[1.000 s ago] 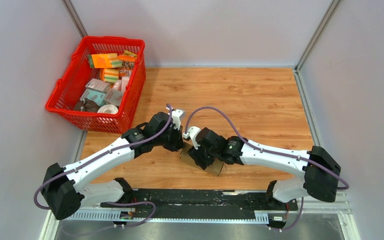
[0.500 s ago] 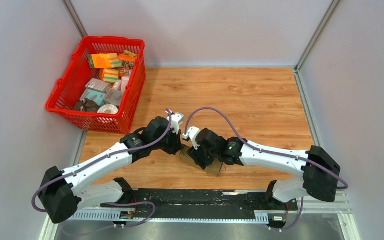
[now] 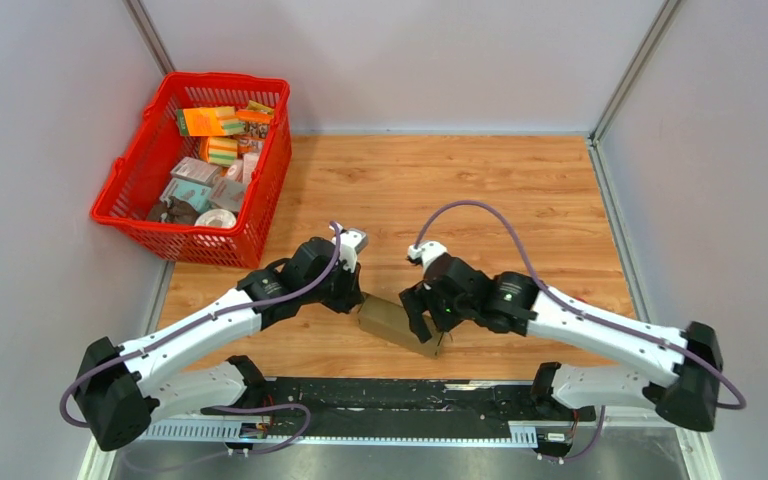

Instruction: Fold the paper box

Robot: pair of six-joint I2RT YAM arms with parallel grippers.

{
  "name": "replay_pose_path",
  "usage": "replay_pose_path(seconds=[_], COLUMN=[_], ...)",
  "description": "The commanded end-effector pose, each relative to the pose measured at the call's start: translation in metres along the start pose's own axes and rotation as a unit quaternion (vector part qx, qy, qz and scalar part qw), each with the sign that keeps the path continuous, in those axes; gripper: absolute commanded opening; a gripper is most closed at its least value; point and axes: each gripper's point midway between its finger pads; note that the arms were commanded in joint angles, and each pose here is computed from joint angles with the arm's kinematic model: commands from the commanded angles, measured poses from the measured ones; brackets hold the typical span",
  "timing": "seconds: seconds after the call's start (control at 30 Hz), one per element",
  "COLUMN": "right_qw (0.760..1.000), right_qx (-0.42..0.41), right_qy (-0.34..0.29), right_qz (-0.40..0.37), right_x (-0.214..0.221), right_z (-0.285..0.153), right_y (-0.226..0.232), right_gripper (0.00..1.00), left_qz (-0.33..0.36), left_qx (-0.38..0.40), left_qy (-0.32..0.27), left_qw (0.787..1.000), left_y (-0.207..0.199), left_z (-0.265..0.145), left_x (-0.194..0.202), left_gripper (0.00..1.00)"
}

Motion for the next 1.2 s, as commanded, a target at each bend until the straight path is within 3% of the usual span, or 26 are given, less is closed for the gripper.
replay_pose_path(seconds=[0.0,0.2,0.5,0.63,0.7,0.87,1.03,1.17], right_qw=[0.996,0.989,0.990,0.990,0.990,0.988,0.988,0.985], right_qx=[0.031,0.033,0.051,0.049,0.041,0.034,0.022,0.009], right_qy=[0.017,0.020,0.018,0.034,0.033,0.024,0.026,0.022], right_qz=[0.086,0.140,0.132,0.130,0.135,0.146,0.153,0.170], right_x=[0.029,0.047,0.040,0.041,0.039,0.031,0.025,0.019], right_z=[-0.034,-0.036,-0.029,-0.026,-0.027,-0.030,-0.030,-0.031], right_y=[-0.016,-0.018,-0.021,-0.018,-0.015,-0.011,-0.004,0.002], right_gripper=[0.86,0.71,0.24,0.11,0.08,0.07,0.00,0.00], left_qz=[-0.007,-0.010,-0.032,-0.042,-0.045,-0.038,-0.031,-0.028], left_qx=[-0.004,-0.005,-0.002,0.015,0.019,0.002,-0.004,-0.005], left_qy=[-0.003,-0.006,-0.022,-0.030,-0.027,-0.011,-0.006,-0.009], left_qw=[1.000,1.000,0.999,0.999,0.998,0.999,0.999,1.000], left_y=[-0.001,-0.001,-0.002,-0.008,-0.010,-0.006,-0.006,-0.008], left_z=[-0.007,-0.008,-0.008,-0.004,-0.002,0.010,0.017,0.016], left_x=[-0.002,-0.003,-0.001,-0.001,0.001,0.008,0.012,0.012], left_gripper=[0.00,0.00,0.00,0.10,0.17,0.20,0.15,0.09])
Point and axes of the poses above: each gripper's point midway between its finger pads, its own z axis out along the fingers, its own y axis along the line the jaws close on, x = y × z, and after that the axes turned 6 degrees about -z, right-handed
